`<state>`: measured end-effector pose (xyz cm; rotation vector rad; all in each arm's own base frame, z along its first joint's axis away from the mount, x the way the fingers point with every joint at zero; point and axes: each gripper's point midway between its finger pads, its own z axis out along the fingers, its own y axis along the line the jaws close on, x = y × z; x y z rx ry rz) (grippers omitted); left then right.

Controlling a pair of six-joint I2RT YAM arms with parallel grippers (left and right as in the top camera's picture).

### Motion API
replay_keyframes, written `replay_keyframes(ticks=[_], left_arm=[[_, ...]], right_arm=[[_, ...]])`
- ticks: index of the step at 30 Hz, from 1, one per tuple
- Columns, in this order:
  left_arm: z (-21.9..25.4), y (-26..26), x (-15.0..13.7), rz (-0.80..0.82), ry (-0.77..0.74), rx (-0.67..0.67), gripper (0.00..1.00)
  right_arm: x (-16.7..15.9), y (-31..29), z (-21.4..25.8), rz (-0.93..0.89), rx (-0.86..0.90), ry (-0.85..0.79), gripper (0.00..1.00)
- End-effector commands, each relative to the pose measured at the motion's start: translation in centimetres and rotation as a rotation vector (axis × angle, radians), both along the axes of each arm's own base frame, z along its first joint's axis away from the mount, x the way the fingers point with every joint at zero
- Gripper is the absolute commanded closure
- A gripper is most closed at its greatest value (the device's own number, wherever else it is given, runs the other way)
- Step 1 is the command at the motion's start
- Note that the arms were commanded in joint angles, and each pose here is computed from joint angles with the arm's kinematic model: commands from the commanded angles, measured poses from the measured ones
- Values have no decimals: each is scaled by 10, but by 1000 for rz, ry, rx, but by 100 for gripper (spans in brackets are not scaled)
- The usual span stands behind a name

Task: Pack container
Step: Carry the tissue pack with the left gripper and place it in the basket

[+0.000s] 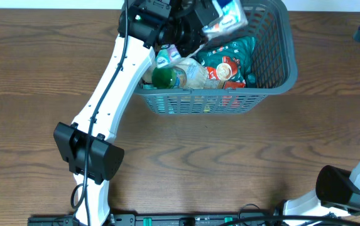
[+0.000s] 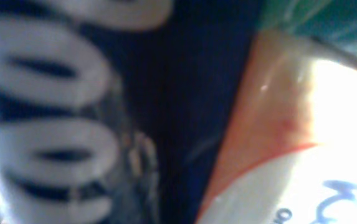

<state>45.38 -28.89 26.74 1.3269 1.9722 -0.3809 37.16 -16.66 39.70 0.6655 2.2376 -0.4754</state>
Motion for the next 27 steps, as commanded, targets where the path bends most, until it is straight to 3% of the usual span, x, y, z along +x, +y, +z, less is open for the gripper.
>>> replay_keyframes(ticks=[1, 10, 11, 13, 14, 22, 27], left_arm=[[-18, 7, 5, -53, -42, 106, 94], [-68, 6, 0, -64, 90, 165, 94], [-70, 5, 0, -62, 96, 165, 91], [-72, 4, 1, -49, 107, 159, 24], [-72, 4, 1, -46, 108, 157, 1], [-66, 4, 1, -17, 115, 136, 1], [-25, 3, 1, -6, 24, 86, 1]], right_arm=[[-2, -2, 0, -20, 8, -8, 1], [-2, -2, 0, -20, 8, -8, 1], [-2, -2, 0, -20, 8, -8, 1], [-2, -2, 0, -19, 8, -8, 1], [-2, -2, 0, -20, 8, -8, 1], [-2, -2, 0, -20, 8, -8, 1], [-2, -2, 0, -20, 8, -8, 1]])
